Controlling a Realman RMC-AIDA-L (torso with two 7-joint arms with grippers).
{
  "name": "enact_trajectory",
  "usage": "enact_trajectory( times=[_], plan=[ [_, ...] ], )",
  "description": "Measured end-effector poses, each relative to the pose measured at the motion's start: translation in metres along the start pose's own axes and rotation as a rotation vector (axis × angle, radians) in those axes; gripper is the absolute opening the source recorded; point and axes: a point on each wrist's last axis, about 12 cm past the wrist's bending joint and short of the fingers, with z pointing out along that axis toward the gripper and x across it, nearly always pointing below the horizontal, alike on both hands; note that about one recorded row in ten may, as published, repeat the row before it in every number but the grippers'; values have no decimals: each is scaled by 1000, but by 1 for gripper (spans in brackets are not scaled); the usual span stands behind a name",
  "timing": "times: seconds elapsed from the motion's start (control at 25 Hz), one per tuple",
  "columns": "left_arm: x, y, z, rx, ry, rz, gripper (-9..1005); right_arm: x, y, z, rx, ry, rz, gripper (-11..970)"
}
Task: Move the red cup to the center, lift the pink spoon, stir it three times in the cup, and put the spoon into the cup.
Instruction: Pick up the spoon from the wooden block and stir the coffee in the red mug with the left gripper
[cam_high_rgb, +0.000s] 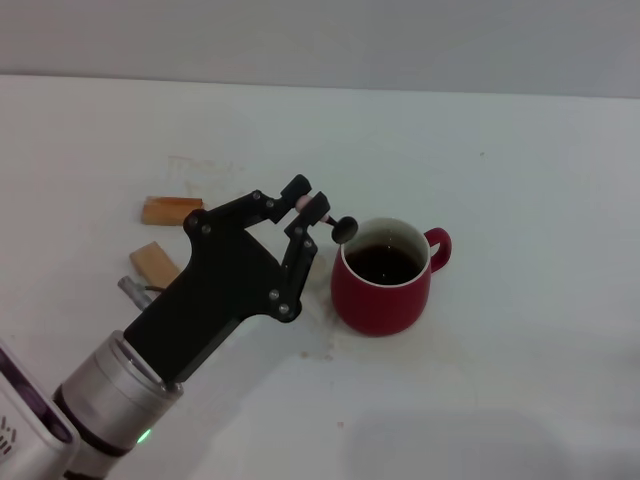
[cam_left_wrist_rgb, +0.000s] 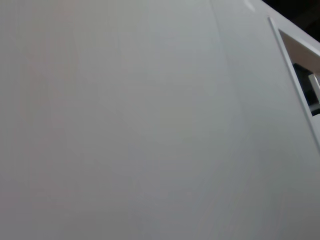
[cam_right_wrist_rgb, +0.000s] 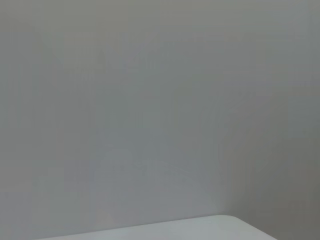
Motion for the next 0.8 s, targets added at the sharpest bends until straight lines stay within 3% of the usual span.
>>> enact_trajectory(
  times=[0.28, 0.8],
  plan=[
    [-1, -4, 7, 42, -16, -14, 154, 0, 1, 1, -3, -1, 0, 0],
    [10, -4, 11, 60, 73, -15, 159, 0, 2, 1, -12, 0, 0, 0]
  ],
)
